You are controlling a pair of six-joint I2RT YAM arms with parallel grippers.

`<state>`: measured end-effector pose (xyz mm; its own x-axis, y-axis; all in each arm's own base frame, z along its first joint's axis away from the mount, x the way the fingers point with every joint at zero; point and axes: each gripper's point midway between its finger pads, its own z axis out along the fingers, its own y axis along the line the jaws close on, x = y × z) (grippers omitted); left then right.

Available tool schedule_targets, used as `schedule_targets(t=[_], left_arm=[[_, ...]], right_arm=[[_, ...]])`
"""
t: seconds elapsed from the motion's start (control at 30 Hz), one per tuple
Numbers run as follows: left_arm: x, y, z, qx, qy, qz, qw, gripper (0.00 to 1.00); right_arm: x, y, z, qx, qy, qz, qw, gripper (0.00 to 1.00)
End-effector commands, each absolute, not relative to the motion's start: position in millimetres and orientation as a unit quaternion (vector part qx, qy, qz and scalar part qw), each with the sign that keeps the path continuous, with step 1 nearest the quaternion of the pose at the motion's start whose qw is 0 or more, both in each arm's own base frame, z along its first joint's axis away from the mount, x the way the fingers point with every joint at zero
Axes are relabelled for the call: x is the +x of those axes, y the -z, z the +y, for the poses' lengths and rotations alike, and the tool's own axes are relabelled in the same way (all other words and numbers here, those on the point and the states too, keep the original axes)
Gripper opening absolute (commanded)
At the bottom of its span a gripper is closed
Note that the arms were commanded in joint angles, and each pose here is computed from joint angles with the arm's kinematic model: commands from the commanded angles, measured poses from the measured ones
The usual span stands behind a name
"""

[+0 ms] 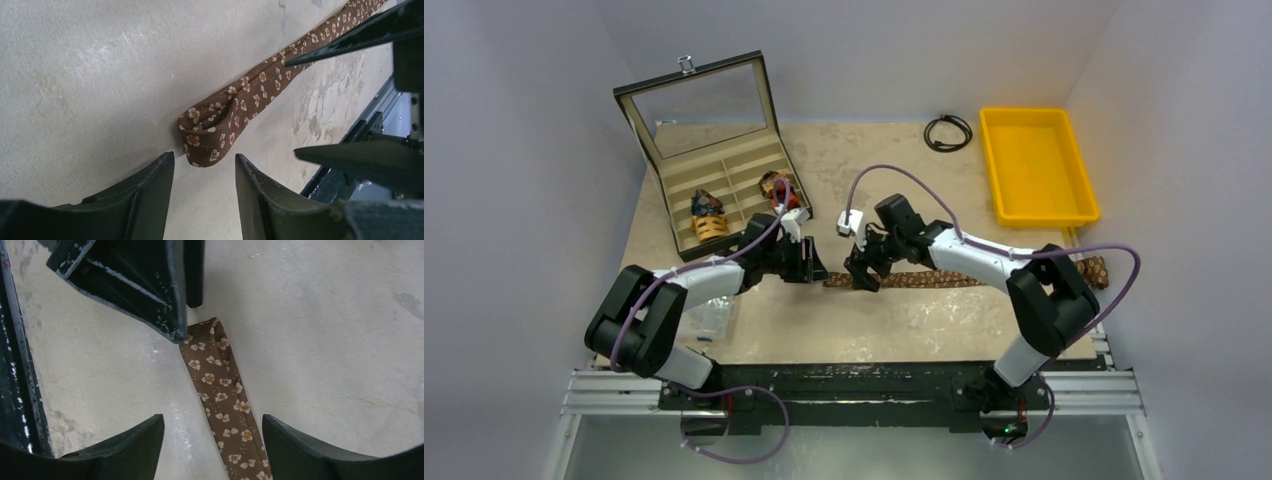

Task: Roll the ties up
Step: Roll the tie at the center of the board.

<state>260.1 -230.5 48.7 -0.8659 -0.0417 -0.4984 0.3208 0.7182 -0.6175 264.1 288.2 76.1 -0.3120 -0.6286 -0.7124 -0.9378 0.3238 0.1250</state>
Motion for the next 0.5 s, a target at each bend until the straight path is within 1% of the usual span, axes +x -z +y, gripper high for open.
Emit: schedule_targets(t=[0.0, 0.13, 0.2, 0.27, 0.4, 0.47], left_arm=[[277, -64, -232, 0.049, 0.383, 0.881, 0.272, 0.47], [274, -61, -229, 0.046, 0.379, 0.885, 0.267, 0.47], [273, -58, -227, 0.037, 0.374, 0.888, 0.264, 0.47], [272, -55, -225, 0.03, 0.371, 0.891, 0.26, 0.46], [274, -53, -225, 0.026, 0.37, 0.891, 0.262, 0.45], [274, -53, -225, 0.027, 0.371, 0.891, 0.261, 0.44]], right_arm=[[275, -58, 295, -0.545, -0.228, 0.746, 0.307, 0.74], [287, -52, 296, -0.551, -0.202, 0.75, 0.305, 0.75], [291, -47, 296, -0.558, -0.189, 0.751, 0.299, 0.74], [290, -40, 295, -0.564, -0.183, 0.755, 0.28, 0.68], [285, -29, 291, -0.57, -0.181, 0.757, 0.263, 0.52], [284, -27, 291, -0.573, -0.179, 0.758, 0.257, 0.48]])
